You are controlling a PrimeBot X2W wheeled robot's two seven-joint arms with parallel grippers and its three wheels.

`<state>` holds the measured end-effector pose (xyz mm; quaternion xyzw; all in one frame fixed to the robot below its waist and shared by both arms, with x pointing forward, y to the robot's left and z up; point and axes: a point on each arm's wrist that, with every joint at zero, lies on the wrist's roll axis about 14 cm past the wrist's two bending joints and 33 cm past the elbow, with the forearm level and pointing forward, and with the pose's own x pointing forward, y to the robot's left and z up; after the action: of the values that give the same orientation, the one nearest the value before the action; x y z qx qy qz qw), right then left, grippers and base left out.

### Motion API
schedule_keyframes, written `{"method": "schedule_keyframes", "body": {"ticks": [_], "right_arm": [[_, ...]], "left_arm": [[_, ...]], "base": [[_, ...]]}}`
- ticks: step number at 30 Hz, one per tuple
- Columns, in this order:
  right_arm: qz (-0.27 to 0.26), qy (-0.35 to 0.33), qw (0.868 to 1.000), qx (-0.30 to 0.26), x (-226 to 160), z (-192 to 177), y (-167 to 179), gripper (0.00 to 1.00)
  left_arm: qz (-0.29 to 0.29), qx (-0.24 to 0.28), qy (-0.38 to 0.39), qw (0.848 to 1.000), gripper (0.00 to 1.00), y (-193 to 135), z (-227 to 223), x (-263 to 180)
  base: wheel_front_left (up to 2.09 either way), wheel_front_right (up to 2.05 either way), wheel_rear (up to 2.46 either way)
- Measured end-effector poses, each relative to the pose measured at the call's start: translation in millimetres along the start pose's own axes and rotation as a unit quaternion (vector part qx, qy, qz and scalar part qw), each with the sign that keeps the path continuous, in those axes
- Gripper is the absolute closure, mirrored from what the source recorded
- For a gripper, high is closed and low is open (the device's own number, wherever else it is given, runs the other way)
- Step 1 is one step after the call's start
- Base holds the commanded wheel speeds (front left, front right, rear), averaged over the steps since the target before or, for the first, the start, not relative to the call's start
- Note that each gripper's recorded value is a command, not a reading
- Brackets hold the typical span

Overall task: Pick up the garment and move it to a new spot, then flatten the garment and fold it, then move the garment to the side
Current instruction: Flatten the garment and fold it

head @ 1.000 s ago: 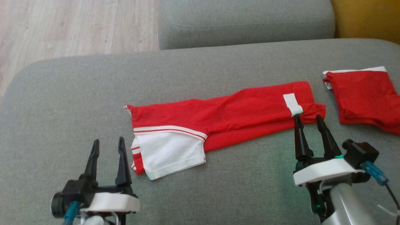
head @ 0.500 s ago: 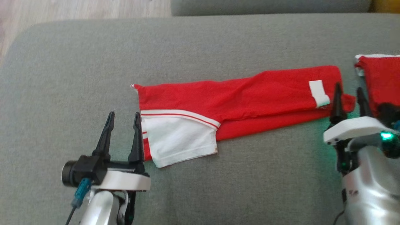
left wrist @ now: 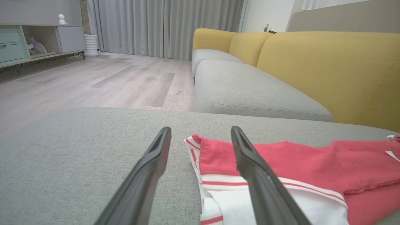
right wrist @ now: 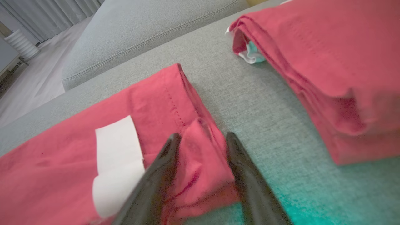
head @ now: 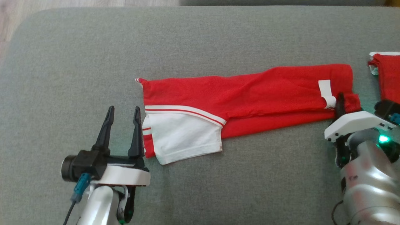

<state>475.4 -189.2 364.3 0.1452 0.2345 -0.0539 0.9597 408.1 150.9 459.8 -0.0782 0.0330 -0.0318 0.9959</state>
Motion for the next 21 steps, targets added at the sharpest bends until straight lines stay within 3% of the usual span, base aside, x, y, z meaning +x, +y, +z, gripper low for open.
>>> {"method": "schedule_keyframes", "body": {"ticks": [7, 15, 21], "right_arm": [[-0.009, -0.027, 0.999, -0.014, -14, 12, -8, 1.0], [-0.079, -0.115, 0.989, -0.045, -45, 67, -67, 1.0], [-0.068, -0.152, 0.984, -0.057, -56, 93, -57, 1.0]], "left_arm": [[-0.005, 0.004, -0.015, 1.0, 0.0, -4, 11, 0], [-0.021, 0.0, -0.03, 0.999, 0.0, -15, 21, -7], [-0.029, 0.0, -0.041, 0.999, 0.0, -21, 29, -12]], "base": [[0.0, 0.0, 0.0], [0.0, 0.0, 0.0], [0.0, 0.0, 0.0]]}}
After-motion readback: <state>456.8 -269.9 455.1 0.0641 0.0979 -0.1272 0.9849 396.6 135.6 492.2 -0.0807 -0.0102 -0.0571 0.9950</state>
